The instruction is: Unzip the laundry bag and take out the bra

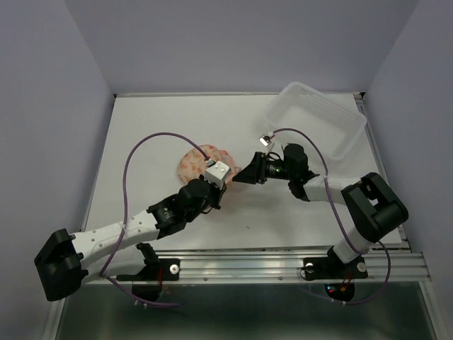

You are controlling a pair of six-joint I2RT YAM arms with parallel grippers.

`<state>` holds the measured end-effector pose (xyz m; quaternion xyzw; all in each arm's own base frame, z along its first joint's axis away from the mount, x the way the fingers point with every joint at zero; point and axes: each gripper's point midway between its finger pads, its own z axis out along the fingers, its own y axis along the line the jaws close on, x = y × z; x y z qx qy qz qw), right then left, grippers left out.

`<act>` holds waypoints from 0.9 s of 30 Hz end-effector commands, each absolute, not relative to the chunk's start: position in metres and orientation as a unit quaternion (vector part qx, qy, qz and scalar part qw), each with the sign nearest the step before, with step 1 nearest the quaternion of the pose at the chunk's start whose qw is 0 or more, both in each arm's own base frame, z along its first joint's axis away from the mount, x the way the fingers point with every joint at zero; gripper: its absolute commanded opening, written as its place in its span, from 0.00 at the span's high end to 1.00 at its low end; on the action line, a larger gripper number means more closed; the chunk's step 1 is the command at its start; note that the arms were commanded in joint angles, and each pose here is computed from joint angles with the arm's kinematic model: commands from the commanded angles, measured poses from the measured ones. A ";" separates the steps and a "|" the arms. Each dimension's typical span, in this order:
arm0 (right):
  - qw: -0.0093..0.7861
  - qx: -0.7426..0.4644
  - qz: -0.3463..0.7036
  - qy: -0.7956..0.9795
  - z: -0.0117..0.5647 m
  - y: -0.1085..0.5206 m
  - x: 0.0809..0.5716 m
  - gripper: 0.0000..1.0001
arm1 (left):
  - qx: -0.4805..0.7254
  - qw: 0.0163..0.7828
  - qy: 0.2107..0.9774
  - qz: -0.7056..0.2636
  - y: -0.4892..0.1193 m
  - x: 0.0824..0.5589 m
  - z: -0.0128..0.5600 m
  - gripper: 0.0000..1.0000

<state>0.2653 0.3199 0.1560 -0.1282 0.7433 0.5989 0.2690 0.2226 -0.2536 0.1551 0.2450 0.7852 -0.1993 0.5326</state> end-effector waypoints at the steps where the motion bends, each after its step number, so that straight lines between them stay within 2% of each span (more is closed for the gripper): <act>1: 0.290 -0.152 0.630 0.705 0.185 0.328 0.269 0.37 | 0.234 0.555 0.766 -0.226 -0.259 0.224 0.172 1.00; 6: 0.291 -0.158 0.636 0.697 0.193 0.329 0.269 0.50 | 0.235 0.550 0.769 -0.227 -0.260 0.223 0.168 1.00; 8: 0.293 -0.158 0.636 0.696 0.194 0.328 0.268 0.51 | 0.237 0.549 0.768 -0.229 -0.261 0.222 0.168 1.00; 13: 0.293 -0.158 0.633 0.699 0.193 0.327 0.267 0.69 | 0.241 0.547 0.768 -0.230 -0.263 0.222 0.167 1.00; 16: 0.296 -0.156 0.630 0.701 0.192 0.323 0.267 0.74 | 0.240 0.547 0.768 -0.230 -0.263 0.222 0.167 1.00; 22: 0.307 -0.151 0.617 0.709 0.190 0.312 0.273 0.78 | 0.239 0.547 0.769 -0.230 -0.262 0.222 0.167 1.00; 27: 0.308 -0.149 0.597 0.726 0.183 0.305 0.273 0.88 | 0.235 0.549 0.770 -0.223 -0.259 0.223 0.167 1.00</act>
